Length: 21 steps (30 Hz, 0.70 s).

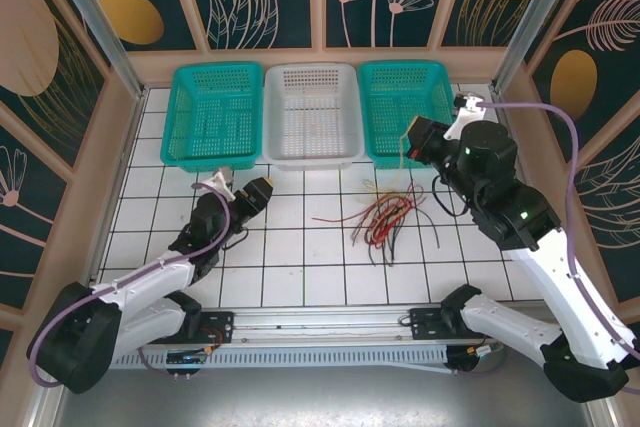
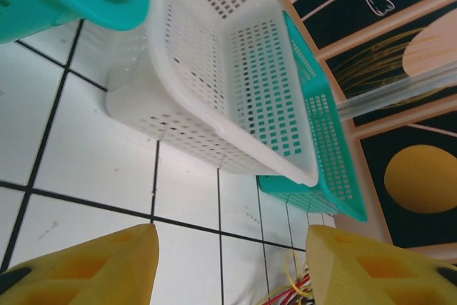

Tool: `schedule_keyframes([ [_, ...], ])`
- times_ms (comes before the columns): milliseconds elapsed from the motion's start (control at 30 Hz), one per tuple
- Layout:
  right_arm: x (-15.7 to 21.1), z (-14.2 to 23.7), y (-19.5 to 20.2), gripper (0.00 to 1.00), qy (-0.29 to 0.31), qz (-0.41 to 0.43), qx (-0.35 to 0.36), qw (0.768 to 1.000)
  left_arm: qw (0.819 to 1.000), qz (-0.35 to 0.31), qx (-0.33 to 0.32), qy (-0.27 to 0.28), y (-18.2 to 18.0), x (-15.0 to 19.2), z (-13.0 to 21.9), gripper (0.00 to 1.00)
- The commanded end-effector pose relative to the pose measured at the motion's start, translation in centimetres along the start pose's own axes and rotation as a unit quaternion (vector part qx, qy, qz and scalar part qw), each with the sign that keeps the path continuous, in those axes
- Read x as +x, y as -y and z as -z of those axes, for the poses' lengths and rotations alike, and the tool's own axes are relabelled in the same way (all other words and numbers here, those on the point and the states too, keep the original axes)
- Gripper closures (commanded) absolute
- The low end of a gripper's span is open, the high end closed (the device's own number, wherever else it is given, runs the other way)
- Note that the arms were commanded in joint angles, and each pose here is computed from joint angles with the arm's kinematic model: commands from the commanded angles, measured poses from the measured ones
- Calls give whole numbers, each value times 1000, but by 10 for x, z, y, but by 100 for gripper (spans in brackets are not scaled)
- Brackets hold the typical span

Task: Untangle the cables

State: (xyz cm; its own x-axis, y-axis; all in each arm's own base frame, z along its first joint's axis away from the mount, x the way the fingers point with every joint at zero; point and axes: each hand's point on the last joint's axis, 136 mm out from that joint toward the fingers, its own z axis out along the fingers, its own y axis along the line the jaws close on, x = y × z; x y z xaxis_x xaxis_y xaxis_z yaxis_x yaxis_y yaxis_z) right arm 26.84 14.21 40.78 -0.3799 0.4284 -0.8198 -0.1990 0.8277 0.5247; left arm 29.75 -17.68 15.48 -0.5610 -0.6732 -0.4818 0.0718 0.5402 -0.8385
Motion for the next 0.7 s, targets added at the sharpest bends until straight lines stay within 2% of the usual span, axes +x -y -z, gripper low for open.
schedule_keyframes([
  [0, -15, -4, -16, 100, 16, 2, -27, 999, 997, -39, 52, -34, 36, 3, -8, 45],
  [67, -20, -6, -26, 100, 15, 4, -44, 999, 994, -58, 75, -48, 52, 4, -11, 44],
  [233, -36, -7, -48, 100, 23, 13, -76, 997, 986, -119, 106, -42, 85, -8, -13, 42],
  [300, -42, -7, -55, 100, 27, 14, -86, 996, 979, -151, 131, -36, 104, -14, -8, 36],
  [533, -50, -10, -73, 100, 27, 18, -120, 992, 928, -288, 233, -22, 171, -24, 25, 30],
  [667, -49, -14, -89, 100, 14, 19, -153, 988, 898, -345, 268, -45, 197, -20, 27, 25],
])
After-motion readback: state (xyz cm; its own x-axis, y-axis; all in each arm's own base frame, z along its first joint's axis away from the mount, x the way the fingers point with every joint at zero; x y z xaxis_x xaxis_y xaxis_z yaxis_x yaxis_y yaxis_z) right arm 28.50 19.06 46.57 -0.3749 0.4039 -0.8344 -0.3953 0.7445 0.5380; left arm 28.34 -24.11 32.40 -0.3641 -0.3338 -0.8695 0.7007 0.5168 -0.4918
